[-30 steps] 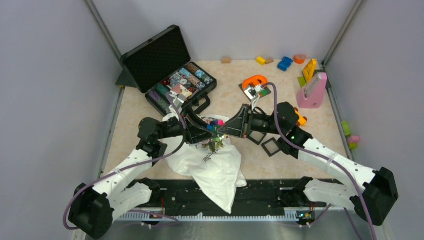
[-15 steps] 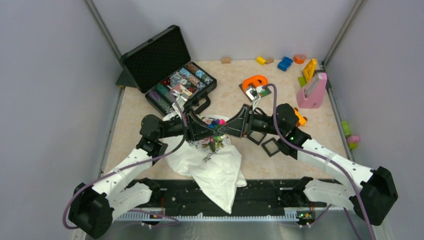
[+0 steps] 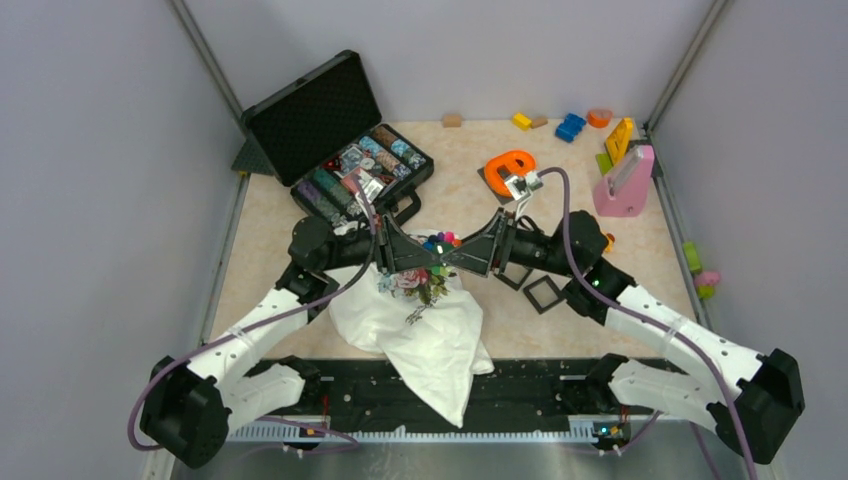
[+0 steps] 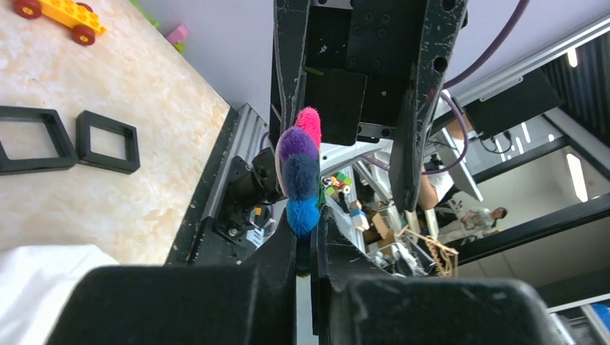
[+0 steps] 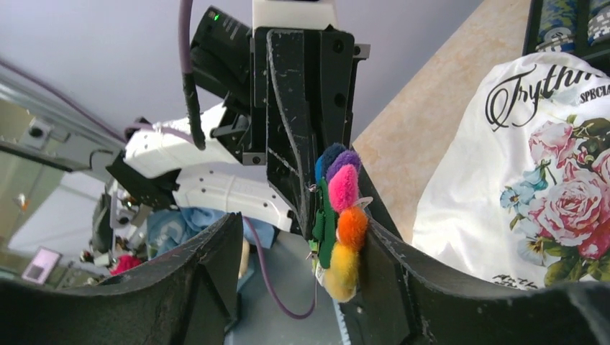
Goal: Remove the brooch from the garment
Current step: Close the brooch.
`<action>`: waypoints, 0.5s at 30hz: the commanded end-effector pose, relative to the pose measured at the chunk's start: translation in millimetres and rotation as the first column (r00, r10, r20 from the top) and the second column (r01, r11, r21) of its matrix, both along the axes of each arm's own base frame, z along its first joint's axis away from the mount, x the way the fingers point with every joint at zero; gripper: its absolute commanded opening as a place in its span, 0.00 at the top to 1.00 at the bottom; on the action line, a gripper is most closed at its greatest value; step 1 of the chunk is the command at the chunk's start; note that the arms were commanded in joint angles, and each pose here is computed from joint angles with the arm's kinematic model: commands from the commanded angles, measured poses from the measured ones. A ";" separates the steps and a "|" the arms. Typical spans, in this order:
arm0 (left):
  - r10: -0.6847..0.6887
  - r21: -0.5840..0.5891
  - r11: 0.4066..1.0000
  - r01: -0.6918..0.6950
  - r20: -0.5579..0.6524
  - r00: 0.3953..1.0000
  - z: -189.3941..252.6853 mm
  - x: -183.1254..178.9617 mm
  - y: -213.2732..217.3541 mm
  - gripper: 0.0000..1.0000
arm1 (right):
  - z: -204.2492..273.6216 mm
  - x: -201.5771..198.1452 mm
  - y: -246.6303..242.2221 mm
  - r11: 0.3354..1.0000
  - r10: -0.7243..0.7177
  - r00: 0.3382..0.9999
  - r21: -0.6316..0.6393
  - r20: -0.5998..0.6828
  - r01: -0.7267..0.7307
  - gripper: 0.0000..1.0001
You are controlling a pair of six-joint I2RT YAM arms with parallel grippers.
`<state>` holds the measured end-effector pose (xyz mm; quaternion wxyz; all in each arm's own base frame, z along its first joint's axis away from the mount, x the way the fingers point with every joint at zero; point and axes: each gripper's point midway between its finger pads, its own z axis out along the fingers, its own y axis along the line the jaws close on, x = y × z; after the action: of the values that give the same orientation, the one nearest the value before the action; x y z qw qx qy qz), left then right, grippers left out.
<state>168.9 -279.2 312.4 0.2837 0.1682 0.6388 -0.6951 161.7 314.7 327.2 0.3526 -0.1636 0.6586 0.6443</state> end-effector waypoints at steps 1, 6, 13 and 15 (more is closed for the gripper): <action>-0.042 -0.027 0.999 0.040 -0.058 0.997 17.5 -7.0 0.0 1.00 | 27.5 11.2 -9.5 0.991 -0.098 0.991 0.083 -0.092 0.106 0.44; -0.060 -0.019 0.998 0.059 -0.086 0.994 13.2 -10.1 0.0 1.00 | 15.7 18.6 -13.4 0.983 -0.152 0.973 0.073 -0.174 0.167 0.54; -0.090 -0.012 0.996 0.089 -0.098 0.991 9.1 -13.3 -5.5 1.00 | 13.4 21.3 -11.5 0.982 -0.155 0.967 0.076 -0.200 0.173 0.57; -0.095 -0.010 0.995 0.095 -0.100 0.990 8.4 -13.8 -7.5 1.00 | 11.4 22.1 -10.5 0.983 -0.156 0.967 0.064 -0.201 0.172 0.58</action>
<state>161.0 -283.2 307.1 0.2185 0.1399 0.6558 -0.7090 180.7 306.3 327.7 0.3355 -0.0390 0.6851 0.6454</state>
